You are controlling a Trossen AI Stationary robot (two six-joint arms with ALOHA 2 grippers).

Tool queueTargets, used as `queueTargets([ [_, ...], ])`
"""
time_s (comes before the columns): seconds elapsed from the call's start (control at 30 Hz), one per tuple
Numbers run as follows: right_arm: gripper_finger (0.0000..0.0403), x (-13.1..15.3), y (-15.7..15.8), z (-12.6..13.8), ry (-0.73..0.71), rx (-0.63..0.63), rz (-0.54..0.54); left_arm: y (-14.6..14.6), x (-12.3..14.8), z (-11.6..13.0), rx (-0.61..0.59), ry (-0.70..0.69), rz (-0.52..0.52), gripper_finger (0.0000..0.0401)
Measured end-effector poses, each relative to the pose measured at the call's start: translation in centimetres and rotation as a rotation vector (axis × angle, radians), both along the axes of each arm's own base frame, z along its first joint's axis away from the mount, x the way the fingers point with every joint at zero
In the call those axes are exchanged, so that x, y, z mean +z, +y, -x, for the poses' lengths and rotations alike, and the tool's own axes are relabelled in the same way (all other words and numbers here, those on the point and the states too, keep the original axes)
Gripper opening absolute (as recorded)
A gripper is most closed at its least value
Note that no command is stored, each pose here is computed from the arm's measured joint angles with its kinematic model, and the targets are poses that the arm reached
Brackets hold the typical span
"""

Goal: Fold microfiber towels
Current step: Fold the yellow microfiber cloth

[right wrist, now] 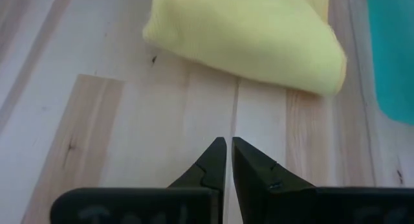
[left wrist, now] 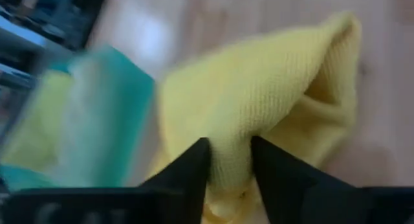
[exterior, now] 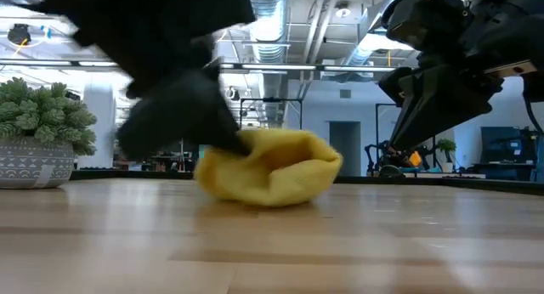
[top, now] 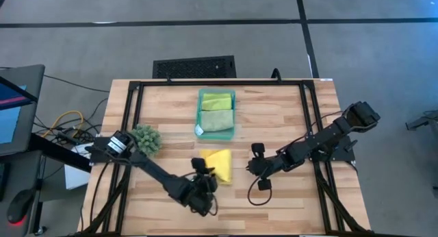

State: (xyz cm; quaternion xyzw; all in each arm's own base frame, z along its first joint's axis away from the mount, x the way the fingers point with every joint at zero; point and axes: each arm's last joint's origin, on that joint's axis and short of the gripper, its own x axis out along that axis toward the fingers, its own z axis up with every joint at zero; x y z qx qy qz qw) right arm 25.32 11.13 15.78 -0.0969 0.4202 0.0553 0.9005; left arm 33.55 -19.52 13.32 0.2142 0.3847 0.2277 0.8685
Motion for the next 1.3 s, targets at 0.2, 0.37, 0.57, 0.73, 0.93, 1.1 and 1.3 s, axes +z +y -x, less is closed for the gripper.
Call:
queueTargets([
  [0.2, 0.0047, 0.0, 0.0, 0.0, -0.003, 0.020, 0.024, 1.0, 4.6, -3.7, -0.006, -0.034, -0.119, 0.0011],
  [0.37, 0.0043, 0.9, 0.3, 0.9, -0.063, -0.073, 0.146, 0.4, 11.2, -4.8, 0.106, -0.169, -0.296, 0.0010],
  [0.57, 0.0030, 2.2, 0.8, 1.9, -0.112, -0.079, 0.177, -0.3, 14.6, -4.6, 0.172, -0.300, -0.249, 0.0003],
  [0.73, 0.0025, 2.3, 1.3, 2.1, -0.123, -0.059, 0.170, 1.4, 11.0, -4.3, 0.218, -0.226, -0.096, 0.0023],
  [0.93, 0.0030, 2.3, 1.2, 2.0, -0.123, -0.065, 0.168, 2.6, 9.1, -4.5, 0.245, -0.174, -0.010, 0.0104],
  [1.1, 0.0038, 2.2, 1.5, 1.5, -0.161, -0.067, 0.139, 2.6, 9.8, -5.1, 0.191, -0.114, 0.043, 0.0182],
  [1.3, 0.0065, 1.1, 2.0, 0.0, -0.198, -0.027, 0.103, 0.9, 11.0, -5.4, 0.068, -0.119, 0.032, 0.0229],
])
